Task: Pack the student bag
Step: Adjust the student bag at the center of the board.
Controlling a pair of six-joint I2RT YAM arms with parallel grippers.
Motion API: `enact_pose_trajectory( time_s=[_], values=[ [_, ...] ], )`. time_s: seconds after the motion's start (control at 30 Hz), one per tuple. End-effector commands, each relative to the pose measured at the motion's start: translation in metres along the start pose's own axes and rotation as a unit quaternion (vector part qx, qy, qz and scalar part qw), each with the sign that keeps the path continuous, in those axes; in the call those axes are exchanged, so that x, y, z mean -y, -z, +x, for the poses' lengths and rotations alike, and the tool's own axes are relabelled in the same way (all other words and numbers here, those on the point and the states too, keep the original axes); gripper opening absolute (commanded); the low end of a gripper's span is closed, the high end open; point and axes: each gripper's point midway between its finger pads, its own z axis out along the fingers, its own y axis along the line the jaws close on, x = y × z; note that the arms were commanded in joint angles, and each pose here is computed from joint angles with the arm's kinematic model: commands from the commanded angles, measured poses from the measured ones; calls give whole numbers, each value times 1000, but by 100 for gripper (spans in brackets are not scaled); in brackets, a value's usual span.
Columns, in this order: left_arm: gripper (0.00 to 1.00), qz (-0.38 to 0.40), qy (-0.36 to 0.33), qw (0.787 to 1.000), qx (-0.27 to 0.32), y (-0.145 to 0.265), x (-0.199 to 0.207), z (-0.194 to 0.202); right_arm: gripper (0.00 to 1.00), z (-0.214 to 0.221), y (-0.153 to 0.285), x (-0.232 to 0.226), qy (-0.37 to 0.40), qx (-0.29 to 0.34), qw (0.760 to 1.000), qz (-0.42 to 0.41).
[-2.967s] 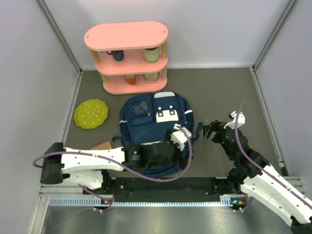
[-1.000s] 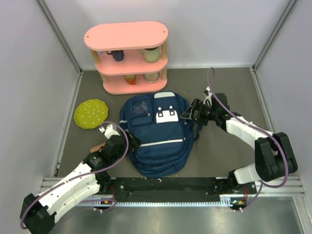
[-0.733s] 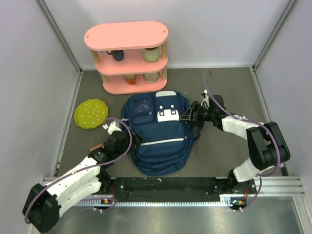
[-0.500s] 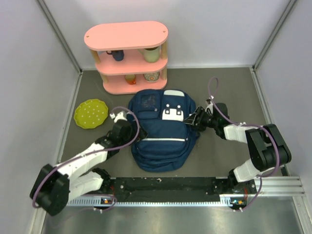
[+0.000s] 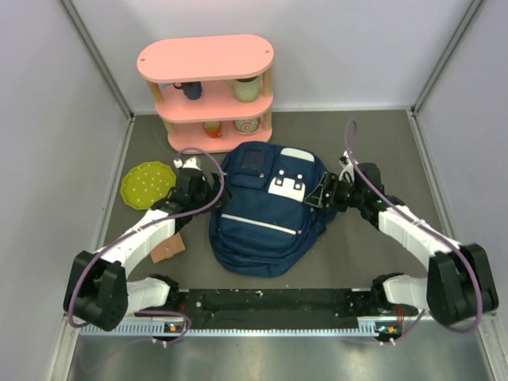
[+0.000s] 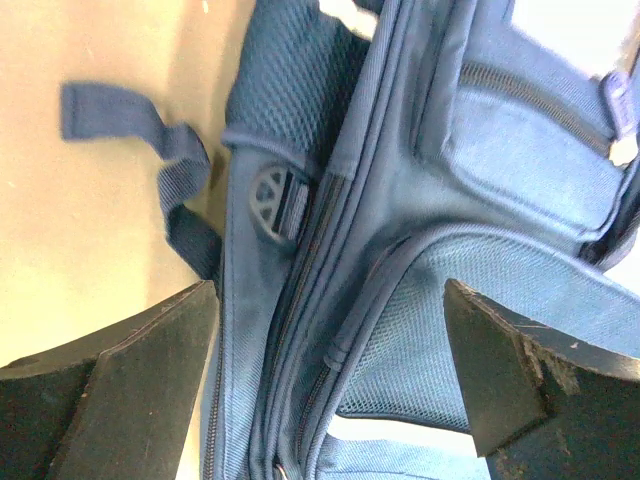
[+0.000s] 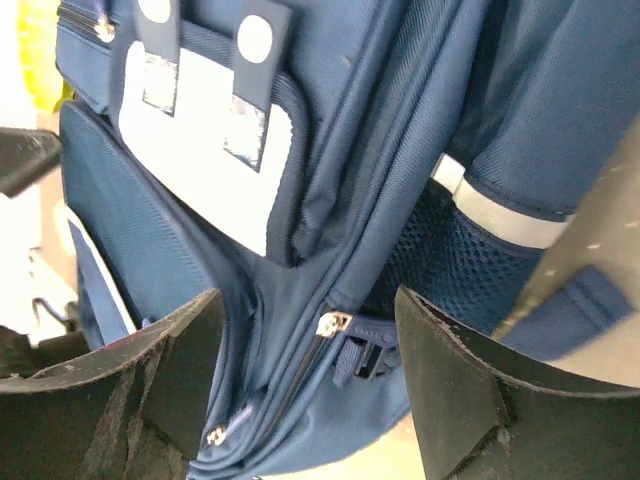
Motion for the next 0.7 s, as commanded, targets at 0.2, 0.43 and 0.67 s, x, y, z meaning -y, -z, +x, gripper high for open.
enact_pose_trajectory(
  time_s=[0.2,0.43,0.67],
  values=[
    [99,31,-40,998,25,38,4,-17,71,-23,68,-48,308,151,938,-58],
    [99,42,-27,999,12,54,-11,12,75,28,65,-56,494,69,861,-99],
    [99,46,-23,999,2,60,-20,29,71,39,50,-35,590,19,804,-72]
  ],
)
